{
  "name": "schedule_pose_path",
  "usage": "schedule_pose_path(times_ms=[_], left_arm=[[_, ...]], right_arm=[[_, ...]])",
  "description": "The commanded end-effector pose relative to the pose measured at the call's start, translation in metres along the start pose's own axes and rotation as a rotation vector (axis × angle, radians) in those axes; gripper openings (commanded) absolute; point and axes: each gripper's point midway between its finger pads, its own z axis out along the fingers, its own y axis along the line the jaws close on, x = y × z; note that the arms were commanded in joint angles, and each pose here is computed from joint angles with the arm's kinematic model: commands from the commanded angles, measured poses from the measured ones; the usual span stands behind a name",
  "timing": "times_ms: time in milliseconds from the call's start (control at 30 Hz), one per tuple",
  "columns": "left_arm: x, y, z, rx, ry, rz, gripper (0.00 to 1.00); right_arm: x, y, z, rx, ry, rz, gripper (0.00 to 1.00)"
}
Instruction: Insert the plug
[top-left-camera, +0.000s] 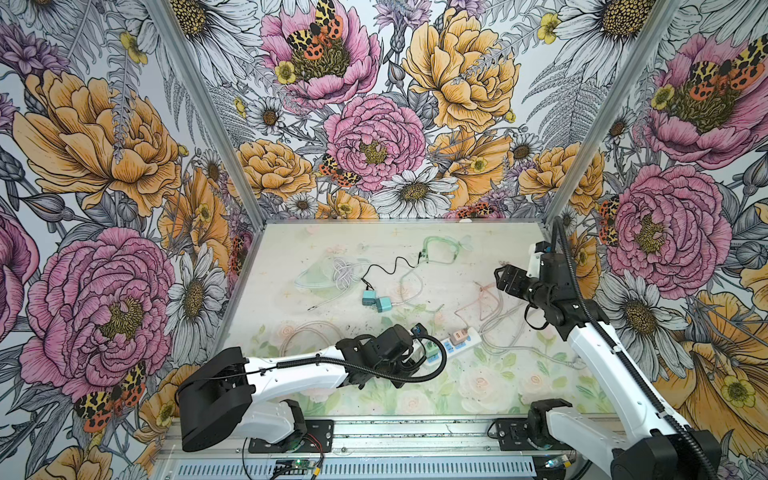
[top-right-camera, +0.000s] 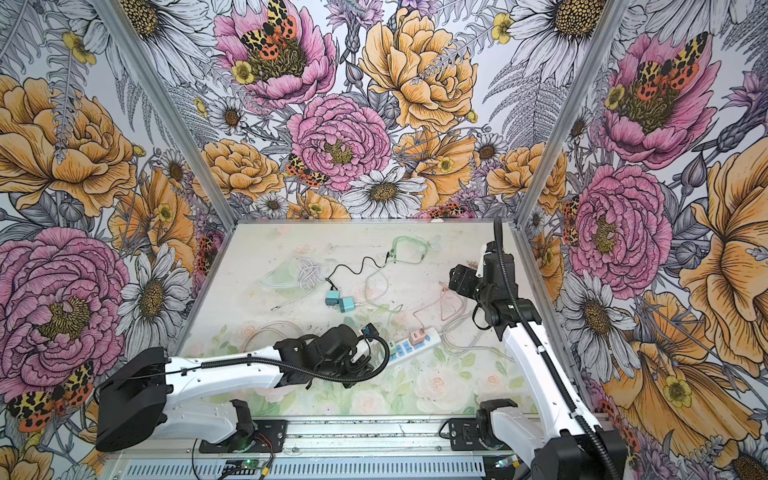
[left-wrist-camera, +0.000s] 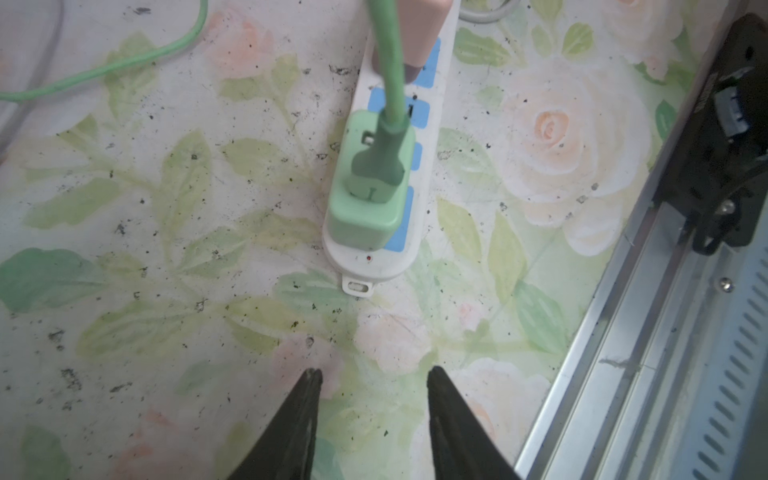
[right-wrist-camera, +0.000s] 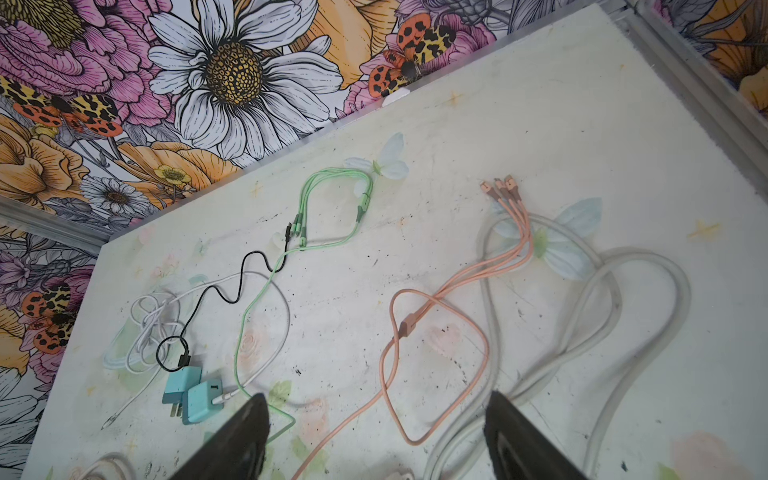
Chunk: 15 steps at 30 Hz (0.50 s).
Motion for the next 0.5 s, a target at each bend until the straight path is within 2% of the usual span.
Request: schedule_pose_path(times_ms=[0, 67, 167, 300, 467], left_arm=[[0.008, 0.004, 0.002, -0.039, 0.005, -0.111, 0.31], [0.01, 0.002, 0.007, -0.054, -0.005, -0.129, 0.22], [0.009, -0.003, 0.016, -0.055, -0.023, -0.151, 0.16], [0.012, -0.005, 0.033, -0.053, -0.019, -0.204, 0.13], [0.014, -0.003, 0.051, -0.07, 0.001, -0.243, 0.11]], right_arm=[[-0.012, 0.005, -0.002, -0.016, -0.015, 0.007, 0.81], [-0.011, 0.002, 0.0, -0.007, -0.01, 0.011, 0.79], [-0.01, -0.002, 0.003, 0.005, -0.001, 0.02, 0.71], [-0.01, -0.006, 0.004, 0.004, 0.007, 0.033, 0.6], [-0.011, -0.015, 0.004, 0.015, 0.006, 0.055, 0.55]])
